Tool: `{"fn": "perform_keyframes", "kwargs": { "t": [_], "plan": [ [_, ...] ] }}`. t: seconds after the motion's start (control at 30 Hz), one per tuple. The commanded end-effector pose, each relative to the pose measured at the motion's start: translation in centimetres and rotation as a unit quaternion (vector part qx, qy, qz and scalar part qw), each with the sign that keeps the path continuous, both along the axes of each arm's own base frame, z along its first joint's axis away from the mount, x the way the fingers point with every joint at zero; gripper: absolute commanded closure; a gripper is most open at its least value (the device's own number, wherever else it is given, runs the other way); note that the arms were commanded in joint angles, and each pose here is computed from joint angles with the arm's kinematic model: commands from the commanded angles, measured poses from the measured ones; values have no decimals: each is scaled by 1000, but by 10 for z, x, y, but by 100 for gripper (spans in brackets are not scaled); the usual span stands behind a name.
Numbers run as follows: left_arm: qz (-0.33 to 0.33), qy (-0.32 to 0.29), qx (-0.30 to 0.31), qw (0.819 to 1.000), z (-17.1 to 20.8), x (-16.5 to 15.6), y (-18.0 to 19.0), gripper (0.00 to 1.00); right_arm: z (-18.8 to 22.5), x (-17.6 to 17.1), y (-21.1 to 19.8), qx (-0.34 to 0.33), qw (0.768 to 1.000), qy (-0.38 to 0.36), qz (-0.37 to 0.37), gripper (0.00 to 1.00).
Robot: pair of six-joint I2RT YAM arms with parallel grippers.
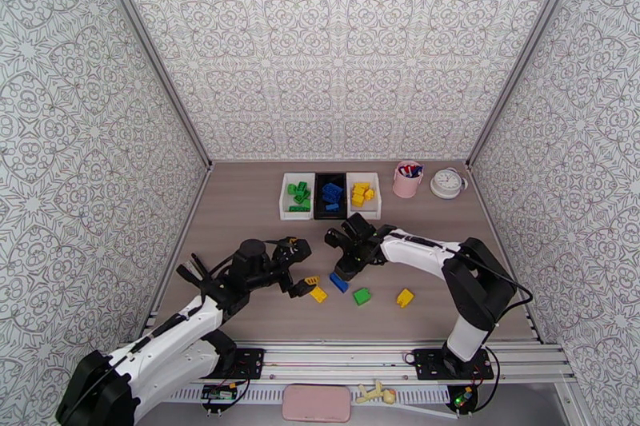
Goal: Sort the legos into containers by color
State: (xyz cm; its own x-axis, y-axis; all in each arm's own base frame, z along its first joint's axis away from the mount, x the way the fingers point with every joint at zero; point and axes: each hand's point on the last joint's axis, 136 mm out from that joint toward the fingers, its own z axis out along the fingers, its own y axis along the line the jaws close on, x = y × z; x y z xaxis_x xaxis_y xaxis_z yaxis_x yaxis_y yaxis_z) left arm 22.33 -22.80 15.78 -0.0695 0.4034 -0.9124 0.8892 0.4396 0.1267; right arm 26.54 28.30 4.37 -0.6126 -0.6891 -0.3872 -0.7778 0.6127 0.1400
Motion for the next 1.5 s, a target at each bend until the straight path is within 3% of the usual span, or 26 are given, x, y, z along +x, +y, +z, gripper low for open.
{"fn": "perform_keyframes", "kwargs": {
  "t": [0.0, 0.17, 0.3, 0.53, 0.73, 1.1, 1.47],
  "plan": [
    [-23, -7, -4, 1000, 6, -4, -6, 0, 4, 5, 5, 0, 1000, -7, 3, 48],
    [-23, -5, -3, 1000, 5, -4, -6, 0, 4, 7, 6, -1, 1000, -9, 1, 58],
    [-22, -4, 2, 1000, 4, -4, -5, 0, 12, 14, 5, -6, 1000, -29, 0, 76],
    [-21, -7, 2, 1000, 5, -4, -5, 0, 31, 31, 5, -4, 998, -68, -18, 77],
    [-18, -10, -1, 1000, 8, -3, -5, 0, 67, 53, 13, 43, 991, -120, -49, 78],
    [31, -4, -35, 999, 12, 13, -3, 0, 146, 154, 21, 138, 946, -248, -157, 80],
    [67, -4, -33, 997, 11, 21, 4, 0, 136, 243, 50, 116, 944, -266, -158, 80]
  ]
}}
